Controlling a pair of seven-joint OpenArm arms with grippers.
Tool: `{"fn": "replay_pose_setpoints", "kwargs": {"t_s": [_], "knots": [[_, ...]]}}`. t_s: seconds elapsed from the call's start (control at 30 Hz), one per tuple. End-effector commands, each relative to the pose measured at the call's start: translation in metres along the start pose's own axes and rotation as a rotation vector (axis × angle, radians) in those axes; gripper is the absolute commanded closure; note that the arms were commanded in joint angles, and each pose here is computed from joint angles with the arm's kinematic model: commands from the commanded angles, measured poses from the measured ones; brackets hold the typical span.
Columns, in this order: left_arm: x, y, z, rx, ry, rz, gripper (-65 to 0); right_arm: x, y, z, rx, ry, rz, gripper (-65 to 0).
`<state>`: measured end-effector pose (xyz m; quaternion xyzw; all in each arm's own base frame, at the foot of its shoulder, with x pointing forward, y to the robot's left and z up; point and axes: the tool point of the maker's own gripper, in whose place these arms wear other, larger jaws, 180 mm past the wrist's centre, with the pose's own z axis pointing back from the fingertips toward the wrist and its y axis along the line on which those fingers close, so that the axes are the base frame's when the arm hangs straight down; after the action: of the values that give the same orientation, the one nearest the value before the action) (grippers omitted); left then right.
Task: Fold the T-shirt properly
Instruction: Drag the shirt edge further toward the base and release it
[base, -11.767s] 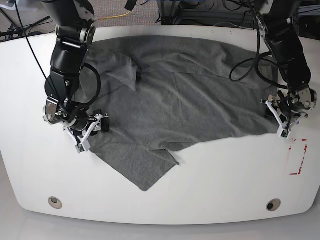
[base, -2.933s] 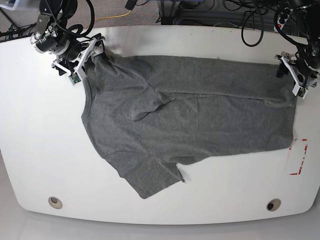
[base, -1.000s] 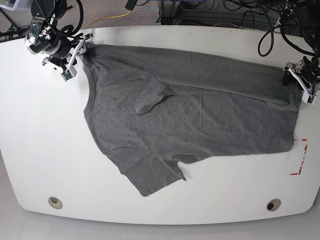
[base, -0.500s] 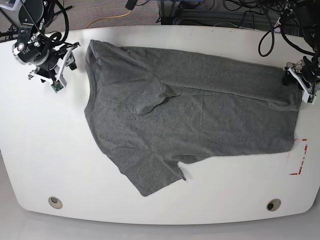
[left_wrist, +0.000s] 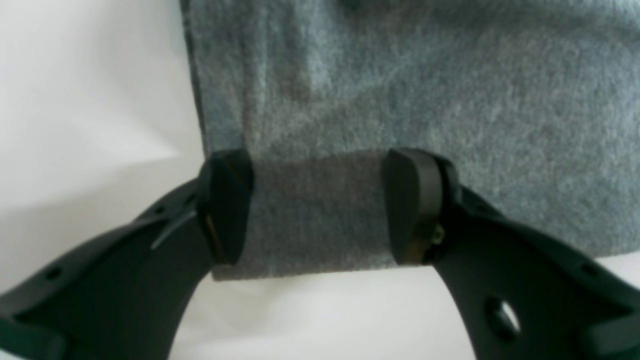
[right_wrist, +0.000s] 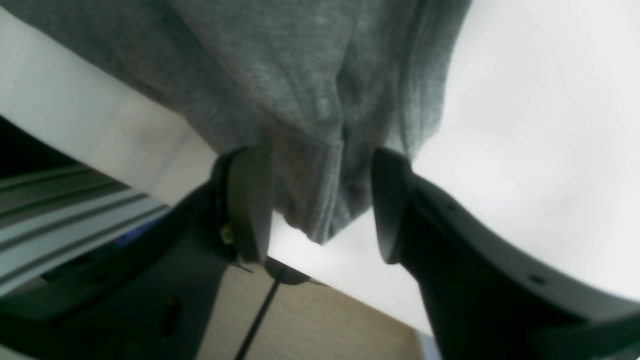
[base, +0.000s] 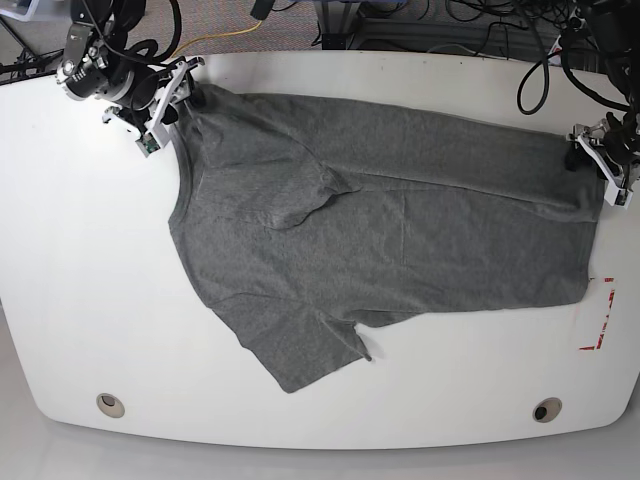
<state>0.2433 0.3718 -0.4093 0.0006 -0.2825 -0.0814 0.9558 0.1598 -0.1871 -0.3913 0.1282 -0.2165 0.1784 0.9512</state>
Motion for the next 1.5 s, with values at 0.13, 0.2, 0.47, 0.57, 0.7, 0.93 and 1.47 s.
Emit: {"fn": "replay_pose_setpoints", "kwargs": {"t_s": [0.13, 0.2, 0.47, 0.57, 0.7, 0.93, 1.47], "knots": [[0.020, 0.019, 0.028, 0.088, -0.008, -0.063, -39.0, -0.023, -0.011, -0.012, -0.022, 0.069, -0.044, -29.2], [0.027, 0.022, 0.035, 0.110, -0.017, -0.076, -39.0, -0.022, -0.011, -0.014, -0.026, 0.059, -0.048, -29.2], [0.048, 0.039, 0.071, 0.222, -0.116, -0.053, -39.0, -0.020, -0.010, -0.016, -0.025, 0.041, -0.055, -27.9], [0.042, 0.042, 0.070, 0.223, -0.101, -0.039, -39.0, -0.020, -0.010, -0.016, -0.025, 0.041, -0.055, -20.8], [0.027, 0.043, 0.061, 0.202, -0.069, -0.002, -39.3, -0.019, -0.010, -0.016, -0.024, 0.039, -0.053, -11.3], [0.002, 0.040, 0.038, 0.144, -0.023, 0.069, -39.4, -0.019, -0.010, -0.015, -0.026, 0.038, -0.051, -10.9], [-0.015, 0.027, 0.017, 0.076, 0.027, 0.059, -11.8, -0.018, -0.017, -0.011, -0.043, 0.045, -0.033, -3.2]]}}
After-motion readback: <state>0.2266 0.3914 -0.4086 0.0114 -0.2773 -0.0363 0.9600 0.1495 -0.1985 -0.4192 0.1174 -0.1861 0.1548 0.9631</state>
